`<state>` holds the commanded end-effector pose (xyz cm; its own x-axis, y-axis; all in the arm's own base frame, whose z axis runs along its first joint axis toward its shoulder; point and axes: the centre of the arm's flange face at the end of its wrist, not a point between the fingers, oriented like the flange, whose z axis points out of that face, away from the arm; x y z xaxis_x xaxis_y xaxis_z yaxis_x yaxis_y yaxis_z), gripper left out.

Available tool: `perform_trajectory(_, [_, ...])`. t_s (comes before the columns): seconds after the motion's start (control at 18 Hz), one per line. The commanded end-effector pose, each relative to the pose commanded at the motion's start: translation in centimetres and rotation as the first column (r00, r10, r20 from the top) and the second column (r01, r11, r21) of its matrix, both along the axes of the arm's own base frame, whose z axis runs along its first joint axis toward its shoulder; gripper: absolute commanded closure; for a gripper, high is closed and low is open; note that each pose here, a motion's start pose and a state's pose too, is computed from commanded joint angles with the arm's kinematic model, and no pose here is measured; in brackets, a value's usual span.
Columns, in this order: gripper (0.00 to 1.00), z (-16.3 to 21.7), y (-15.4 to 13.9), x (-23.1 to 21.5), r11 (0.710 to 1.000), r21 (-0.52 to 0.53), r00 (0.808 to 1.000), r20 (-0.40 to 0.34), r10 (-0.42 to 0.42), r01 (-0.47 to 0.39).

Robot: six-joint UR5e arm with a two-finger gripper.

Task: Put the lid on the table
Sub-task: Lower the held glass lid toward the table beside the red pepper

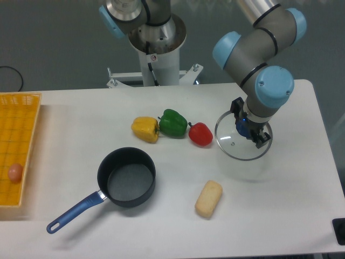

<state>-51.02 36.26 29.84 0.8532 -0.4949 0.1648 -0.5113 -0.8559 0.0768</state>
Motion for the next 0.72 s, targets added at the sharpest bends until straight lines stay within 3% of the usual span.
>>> perform_trajectory(0.72, [0.40,-2.9,0.5,-1.3,1.000,-0.029,1.000,-0.009,-0.011,0.011])
